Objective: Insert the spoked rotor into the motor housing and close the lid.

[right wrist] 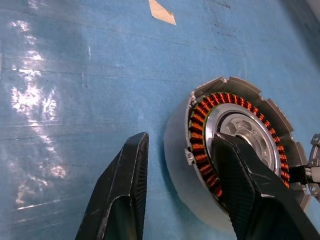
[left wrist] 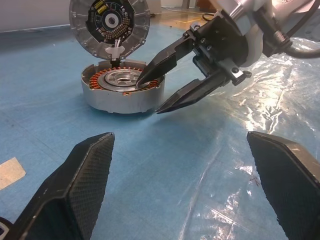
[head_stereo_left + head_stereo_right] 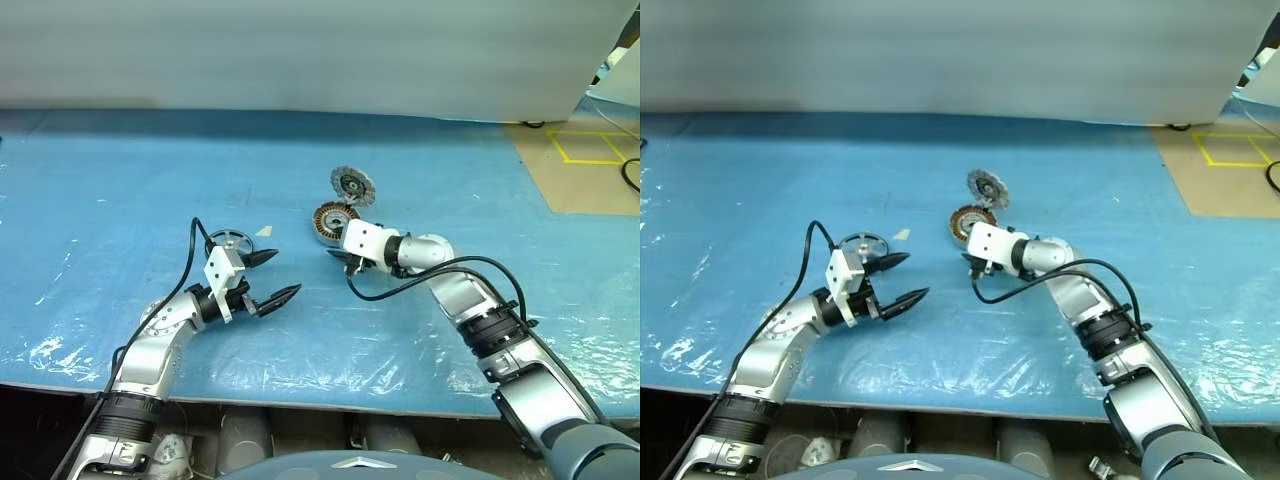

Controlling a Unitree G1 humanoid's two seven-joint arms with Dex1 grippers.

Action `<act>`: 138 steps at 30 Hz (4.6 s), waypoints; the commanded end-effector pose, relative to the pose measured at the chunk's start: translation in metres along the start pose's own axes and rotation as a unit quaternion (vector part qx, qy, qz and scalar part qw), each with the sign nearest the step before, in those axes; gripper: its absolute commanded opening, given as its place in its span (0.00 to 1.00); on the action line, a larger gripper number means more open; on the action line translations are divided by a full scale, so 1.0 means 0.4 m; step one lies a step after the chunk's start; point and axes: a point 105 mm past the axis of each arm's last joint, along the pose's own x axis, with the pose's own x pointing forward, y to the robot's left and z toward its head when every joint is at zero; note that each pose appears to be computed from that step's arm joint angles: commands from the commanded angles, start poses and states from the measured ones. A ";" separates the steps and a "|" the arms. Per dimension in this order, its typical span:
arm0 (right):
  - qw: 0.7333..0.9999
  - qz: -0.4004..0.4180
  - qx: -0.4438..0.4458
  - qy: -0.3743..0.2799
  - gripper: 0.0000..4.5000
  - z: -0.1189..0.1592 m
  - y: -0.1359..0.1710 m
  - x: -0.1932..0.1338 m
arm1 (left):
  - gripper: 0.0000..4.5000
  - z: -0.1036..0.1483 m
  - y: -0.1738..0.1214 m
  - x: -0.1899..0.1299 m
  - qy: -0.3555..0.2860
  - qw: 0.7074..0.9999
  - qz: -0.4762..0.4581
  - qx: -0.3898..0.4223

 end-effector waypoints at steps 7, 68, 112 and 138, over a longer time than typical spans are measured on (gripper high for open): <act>0.999 -0.027 -0.020 -0.009 0.01 0.011 -0.025 0.006 | 1.00 0.023 0.000 0.002 -0.013 1.000 0.000 0.017; 0.965 0.058 0.215 -0.136 0.45 0.034 0.048 -0.269 | 1.00 0.010 -0.045 0.011 -0.014 0.998 -0.060 0.007; 0.924 -0.139 0.344 0.094 0.45 -0.353 0.100 -0.436 | 1.00 -0.003 -0.063 0.009 -0.015 0.997 -0.075 0.010; 0.921 -0.130 0.351 0.109 0.45 -0.366 0.111 -0.444 | 1.00 0.000 -0.062 0.014 -0.013 0.997 -0.075 0.011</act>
